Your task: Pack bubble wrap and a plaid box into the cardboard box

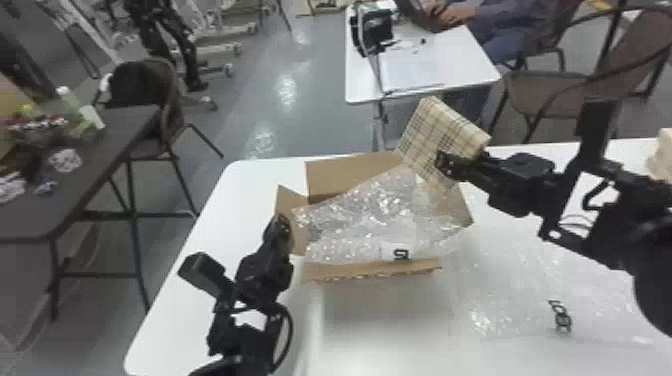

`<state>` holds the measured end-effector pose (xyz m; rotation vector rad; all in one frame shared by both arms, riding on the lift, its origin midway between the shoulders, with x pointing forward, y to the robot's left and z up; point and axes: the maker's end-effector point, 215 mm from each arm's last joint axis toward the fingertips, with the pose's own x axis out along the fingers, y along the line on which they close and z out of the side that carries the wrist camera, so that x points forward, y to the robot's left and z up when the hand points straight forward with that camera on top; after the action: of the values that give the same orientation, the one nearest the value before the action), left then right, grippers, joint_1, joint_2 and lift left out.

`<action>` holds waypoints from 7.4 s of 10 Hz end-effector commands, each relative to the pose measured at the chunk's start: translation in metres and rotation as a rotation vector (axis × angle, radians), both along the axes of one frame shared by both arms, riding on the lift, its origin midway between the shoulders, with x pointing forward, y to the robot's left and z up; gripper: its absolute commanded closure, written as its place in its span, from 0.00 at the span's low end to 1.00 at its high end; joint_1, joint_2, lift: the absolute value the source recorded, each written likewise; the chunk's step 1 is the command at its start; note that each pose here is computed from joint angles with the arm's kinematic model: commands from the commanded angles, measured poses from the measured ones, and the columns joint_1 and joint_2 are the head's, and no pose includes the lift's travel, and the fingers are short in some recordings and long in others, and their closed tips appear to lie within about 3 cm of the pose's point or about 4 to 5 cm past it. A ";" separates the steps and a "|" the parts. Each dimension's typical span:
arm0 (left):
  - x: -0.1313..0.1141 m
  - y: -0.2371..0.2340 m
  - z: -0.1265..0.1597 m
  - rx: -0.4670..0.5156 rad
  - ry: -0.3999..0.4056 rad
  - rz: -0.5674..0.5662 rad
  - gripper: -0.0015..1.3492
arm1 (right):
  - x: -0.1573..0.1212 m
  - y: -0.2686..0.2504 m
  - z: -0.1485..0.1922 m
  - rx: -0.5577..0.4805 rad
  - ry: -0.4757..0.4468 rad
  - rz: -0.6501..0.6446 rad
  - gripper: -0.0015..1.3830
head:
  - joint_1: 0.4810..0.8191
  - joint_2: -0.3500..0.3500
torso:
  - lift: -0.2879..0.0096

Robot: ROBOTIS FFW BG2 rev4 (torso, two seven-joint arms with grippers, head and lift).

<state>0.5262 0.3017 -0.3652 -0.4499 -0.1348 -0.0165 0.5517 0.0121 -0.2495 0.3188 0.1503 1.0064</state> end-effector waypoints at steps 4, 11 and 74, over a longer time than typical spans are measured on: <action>0.002 -0.002 0.003 -0.005 -0.007 -0.004 0.90 | -0.012 0.050 -0.058 -0.008 0.132 0.110 0.64 | 0.60 1.00 | 0.60; 0.003 -0.004 0.003 -0.010 -0.008 -0.007 0.90 | 0.001 0.040 -0.027 0.064 0.039 0.071 0.11 | 0.63 1.00 | 0.60; -0.137 -0.014 -0.050 0.455 0.096 0.071 0.16 | -0.134 -0.383 -0.154 -0.345 -0.190 -0.808 0.11 | 0.63 0.32 | 0.60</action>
<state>0.3894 0.2875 -0.4146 0.0117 -0.0500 0.0419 0.4172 -0.3726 -0.4036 -0.0473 0.0144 0.1938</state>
